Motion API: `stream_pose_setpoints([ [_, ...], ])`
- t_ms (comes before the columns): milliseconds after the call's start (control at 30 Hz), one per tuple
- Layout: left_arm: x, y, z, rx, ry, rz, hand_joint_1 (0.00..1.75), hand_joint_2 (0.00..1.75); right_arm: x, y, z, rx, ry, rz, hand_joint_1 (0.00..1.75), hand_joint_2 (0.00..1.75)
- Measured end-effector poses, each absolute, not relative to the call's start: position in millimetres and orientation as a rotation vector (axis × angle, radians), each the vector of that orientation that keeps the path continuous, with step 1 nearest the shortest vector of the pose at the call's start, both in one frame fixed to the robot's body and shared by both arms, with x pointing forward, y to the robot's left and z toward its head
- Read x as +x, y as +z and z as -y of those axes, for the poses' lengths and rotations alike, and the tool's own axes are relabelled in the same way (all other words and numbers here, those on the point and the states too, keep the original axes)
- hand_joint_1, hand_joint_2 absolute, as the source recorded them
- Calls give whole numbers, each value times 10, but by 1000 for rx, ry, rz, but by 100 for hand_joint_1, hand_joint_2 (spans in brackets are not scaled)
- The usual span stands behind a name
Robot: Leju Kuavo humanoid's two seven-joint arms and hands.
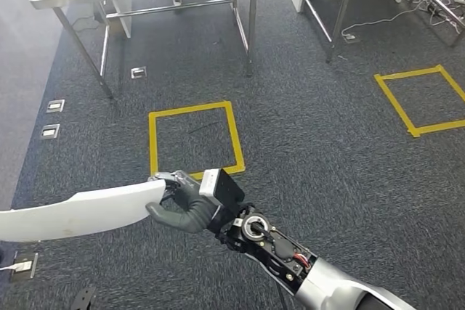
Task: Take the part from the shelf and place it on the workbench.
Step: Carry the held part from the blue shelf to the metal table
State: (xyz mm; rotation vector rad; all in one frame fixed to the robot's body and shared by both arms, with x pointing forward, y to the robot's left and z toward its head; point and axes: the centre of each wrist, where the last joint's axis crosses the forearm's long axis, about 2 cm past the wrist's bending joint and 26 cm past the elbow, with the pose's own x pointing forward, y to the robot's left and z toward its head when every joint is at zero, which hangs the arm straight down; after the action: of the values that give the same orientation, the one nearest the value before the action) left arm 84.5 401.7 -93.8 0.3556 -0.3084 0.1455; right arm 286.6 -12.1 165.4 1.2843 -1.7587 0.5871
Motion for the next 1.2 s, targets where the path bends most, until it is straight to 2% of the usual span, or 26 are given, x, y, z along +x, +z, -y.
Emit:
stream_pose_setpoints([
  [300, 734, -956, -4032, 359, 145, 289, 0, 175, 2848, 1638, 117, 1281, 608, 1769, 175, 175],
  [1200, 863, -937, -4007, 345, 133, 308, 0, 175, 2844, 1678, 117, 1295, 638, 1780, 175, 175],
])
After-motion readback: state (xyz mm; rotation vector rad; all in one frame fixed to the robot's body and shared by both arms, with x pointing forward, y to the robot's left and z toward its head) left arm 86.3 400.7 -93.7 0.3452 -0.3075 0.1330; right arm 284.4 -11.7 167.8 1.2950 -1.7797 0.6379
